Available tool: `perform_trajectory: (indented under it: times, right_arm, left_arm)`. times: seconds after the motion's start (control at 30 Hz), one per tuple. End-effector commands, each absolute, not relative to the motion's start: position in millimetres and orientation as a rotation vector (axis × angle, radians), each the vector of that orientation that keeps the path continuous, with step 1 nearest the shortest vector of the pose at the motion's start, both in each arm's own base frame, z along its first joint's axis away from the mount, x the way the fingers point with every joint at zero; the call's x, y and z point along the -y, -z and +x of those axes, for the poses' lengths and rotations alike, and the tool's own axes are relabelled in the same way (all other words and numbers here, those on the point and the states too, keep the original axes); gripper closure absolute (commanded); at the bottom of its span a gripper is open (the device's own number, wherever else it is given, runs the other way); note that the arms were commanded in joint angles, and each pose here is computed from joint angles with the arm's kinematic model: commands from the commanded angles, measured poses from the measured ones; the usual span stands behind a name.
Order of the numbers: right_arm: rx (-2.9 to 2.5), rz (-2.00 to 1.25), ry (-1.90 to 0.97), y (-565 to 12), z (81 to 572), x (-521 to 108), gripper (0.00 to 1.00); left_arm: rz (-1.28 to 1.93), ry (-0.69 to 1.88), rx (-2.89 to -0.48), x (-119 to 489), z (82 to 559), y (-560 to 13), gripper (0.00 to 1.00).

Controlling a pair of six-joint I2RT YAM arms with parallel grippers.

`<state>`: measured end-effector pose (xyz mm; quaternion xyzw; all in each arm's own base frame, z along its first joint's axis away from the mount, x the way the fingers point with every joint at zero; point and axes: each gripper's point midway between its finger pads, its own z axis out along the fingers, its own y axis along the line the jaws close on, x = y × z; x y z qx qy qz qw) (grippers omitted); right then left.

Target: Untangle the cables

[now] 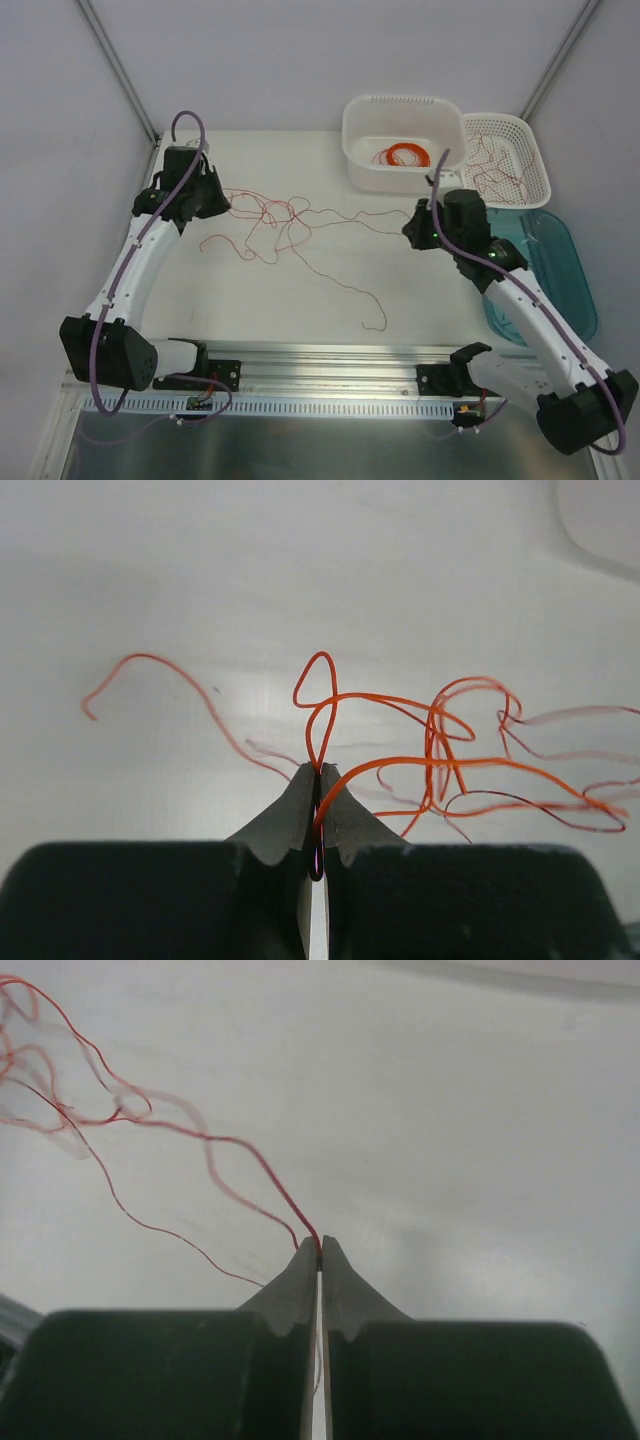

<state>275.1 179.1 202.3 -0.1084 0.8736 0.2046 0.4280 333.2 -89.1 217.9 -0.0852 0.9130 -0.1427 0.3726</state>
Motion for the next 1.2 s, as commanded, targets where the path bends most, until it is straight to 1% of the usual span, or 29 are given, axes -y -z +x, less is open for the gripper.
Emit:
perform_trajectory:
  times: [0.0,0.03,0.1,0.13,0.17,0.23,0.33,0.37,0.57,0.63,0.77,0.87,0.93,0.97,1.17]
  right_arm:
    - [-2.176,-0.181,-0.344,-231,266,-115,0.99]
    - [-2.138,-0.124,-0.314,-255,263,-95,0.99]
    - [-2.105,-0.089,-0.28,-276,260,-76,0.99]
    - [-2.057,-0.052,-0.278,-300,255,-64,0.99]
    - [-2.032,-0.045,-0.28,-312,252,-60,0.99]
    - [-1.953,-0.033,-0.282,-346,245,-52,0.99]
    - [-1.89,-0.046,-0.283,-375,236,-50,0.99]
    - [-1.84,-0.053,-0.279,-395,231,-49,0.99]
    - [-1.684,-0.061,-0.228,-457,208,-40,0.99]
    - [-1.655,-0.055,-0.204,-467,202,-36,0.99]
    - [-1.601,-0.049,-0.167,-484,189,-29,0.99]
    - [-1.574,-0.07,-0.168,-490,184,-30,0.99]
    - [-1.597,-0.122,-0.22,-481,189,-43,0.99]
    - [-1.615,-0.133,-0.24,-474,192,-47,0.99]
    - [-1.811,-0.264,-0.529,-411,216,-97,0.99]
  left_arm:
    - [-0.348,0.18,-2.277,36,339,-230,1.0]
    - [-0.383,0.16,-2.282,27,339,-227,1.0]
    - [-0.462,0.115,-2.278,7,342,-222,1.0]
    - [-0.48,0.116,-2.276,5,343,-222,1.0]
    - [-0.529,0.09,-2.277,-7,344,-217,1.0]
    - [-0.554,0.072,-2.282,-13,346,-213,1.0]
    - [-0.596,0.025,-2.305,-24,350,-201,1.0]
    - [-0.606,0.009,-2.326,-27,352,-193,1.0]
    - [-0.722,-0.113,-2.403,-54,352,-154,1.0]
    - [-0.77,-0.136,-2.434,-65,353,-138,1.0]
    - [-0.834,-0.209,-2.477,-85,354,-115,1.0]
    - [-0.87,-0.216,-2.511,-96,357,-101,1.0]
    - [-0.861,-0.177,-2.522,-93,362,-99,1.0]
    - [-0.845,-0.117,-2.531,-85,365,-100,1.0]
    - [-0.789,0.059,-2.549,-59,366,-104,1.0]
